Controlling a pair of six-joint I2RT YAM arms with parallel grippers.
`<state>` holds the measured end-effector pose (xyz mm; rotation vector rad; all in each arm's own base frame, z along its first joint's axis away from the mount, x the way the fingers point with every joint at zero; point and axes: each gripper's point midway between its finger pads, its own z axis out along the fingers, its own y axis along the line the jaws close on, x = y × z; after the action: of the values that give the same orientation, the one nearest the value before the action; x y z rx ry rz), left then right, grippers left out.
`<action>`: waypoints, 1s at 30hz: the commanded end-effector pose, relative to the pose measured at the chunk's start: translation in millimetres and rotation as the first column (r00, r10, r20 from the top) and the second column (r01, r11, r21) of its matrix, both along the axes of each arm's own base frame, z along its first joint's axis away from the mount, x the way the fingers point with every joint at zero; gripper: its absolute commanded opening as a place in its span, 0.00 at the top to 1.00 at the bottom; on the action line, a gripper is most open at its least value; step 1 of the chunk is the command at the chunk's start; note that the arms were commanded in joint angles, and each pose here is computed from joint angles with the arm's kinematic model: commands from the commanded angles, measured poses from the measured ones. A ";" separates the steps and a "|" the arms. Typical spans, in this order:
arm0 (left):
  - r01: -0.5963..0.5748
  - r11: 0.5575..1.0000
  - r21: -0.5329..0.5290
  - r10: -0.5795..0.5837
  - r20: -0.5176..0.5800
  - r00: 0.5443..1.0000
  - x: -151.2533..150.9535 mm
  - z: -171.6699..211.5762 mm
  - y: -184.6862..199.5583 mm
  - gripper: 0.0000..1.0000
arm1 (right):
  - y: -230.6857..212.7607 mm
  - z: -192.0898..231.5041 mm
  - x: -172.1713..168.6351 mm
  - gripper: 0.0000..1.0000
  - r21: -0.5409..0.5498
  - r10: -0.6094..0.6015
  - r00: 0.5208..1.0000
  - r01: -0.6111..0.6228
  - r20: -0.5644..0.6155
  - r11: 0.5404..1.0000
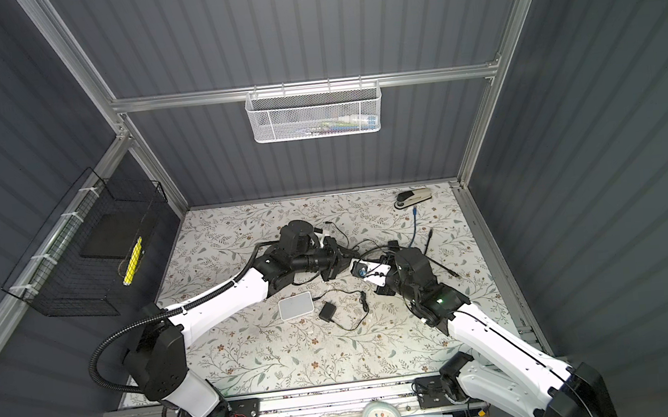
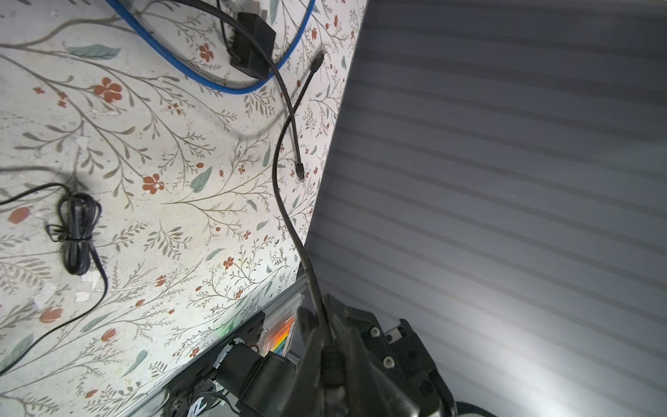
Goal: Insert the plug into the switch port
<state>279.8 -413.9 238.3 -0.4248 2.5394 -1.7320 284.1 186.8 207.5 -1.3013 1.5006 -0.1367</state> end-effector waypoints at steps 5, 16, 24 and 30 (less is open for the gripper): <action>0.201 0.979 0.029 -0.201 0.282 0.938 -3.7 37.2 -1.7 0.98 | -3.7 34.0 -14.8 0.34 0.173 0.003 0.998 0.008 -0.066 0.985; 0.457 0.888 0.050 -0.424 0.473 0.773 -14.8 64.5 17.9 0.98 | 8.3 79.0 -50.0 0.08 0.618 0.410 0.836 -0.113 -0.364 0.778; 0.478 0.878 -0.008 -0.417 0.479 0.773 -20.0 76.0 17.7 0.98 | 7.5 77.5 -17.2 0.34 0.605 0.344 0.873 -0.073 -0.345 0.793; 0.485 0.873 -0.037 -0.411 0.479 0.776 -22.9 81.8 17.7 0.97 | 20.8 82.9 -13.0 0.56 0.588 0.366 0.873 -0.119 -0.321 0.800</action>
<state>265.1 -395.8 309.0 0.5463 2.3127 -1.8273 269.7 199.5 273.7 -1.0280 1.6084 0.7715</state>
